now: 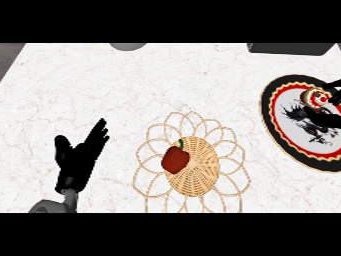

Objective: Pick the cupcake from the placemat and place it in the plate

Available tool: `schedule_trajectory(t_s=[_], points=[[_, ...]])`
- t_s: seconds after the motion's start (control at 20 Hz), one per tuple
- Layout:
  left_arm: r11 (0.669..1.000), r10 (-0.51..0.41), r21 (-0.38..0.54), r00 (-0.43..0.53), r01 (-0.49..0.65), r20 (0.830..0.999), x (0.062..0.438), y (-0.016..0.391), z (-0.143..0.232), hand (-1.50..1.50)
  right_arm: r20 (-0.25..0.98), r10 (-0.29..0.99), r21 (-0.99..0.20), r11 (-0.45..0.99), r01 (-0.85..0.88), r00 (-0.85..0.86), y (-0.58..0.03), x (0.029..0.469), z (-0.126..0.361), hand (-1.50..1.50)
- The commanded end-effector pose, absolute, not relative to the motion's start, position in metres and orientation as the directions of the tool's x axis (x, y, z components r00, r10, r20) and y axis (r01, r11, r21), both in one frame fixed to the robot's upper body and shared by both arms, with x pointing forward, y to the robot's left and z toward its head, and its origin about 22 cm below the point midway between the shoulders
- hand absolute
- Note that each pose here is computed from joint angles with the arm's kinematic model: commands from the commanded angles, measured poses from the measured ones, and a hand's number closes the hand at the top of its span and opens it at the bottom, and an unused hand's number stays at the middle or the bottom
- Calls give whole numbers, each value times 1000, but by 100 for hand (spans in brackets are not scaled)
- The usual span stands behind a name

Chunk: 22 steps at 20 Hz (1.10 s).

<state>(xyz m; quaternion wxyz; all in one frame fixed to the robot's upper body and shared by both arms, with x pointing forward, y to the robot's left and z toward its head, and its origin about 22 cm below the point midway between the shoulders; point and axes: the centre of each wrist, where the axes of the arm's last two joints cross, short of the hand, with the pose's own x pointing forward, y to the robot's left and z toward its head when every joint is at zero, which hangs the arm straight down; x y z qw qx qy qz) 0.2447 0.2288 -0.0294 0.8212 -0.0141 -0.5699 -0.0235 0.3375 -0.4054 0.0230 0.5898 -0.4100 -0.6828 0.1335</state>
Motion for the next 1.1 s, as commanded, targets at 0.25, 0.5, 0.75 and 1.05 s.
schedule_trajectory(t_s=[0.25, 0.5, 0.75, 1.05], points=[[998, -37, 14, 342, 68, 939, 250, 219, -26, 0, 754, 657, -644, 739, 199, -2, -406, 361, 13, -150], [998, -15, -11, 367, 68, 930, 241, 225, -36, 0, 859, 489, -434, 853, 291, -151, -402, 364, 10, -150], [999, -13, -7, 361, 53, 933, 231, 218, -34, 0, 910, 374, -298, 888, 350, -176, -443, 345, 16, -150], [998, -31, 12, 368, 54, 929, 246, 244, -36, 0, 956, 239, -191, 948, 256, -170, -478, 321, 18, -150]])
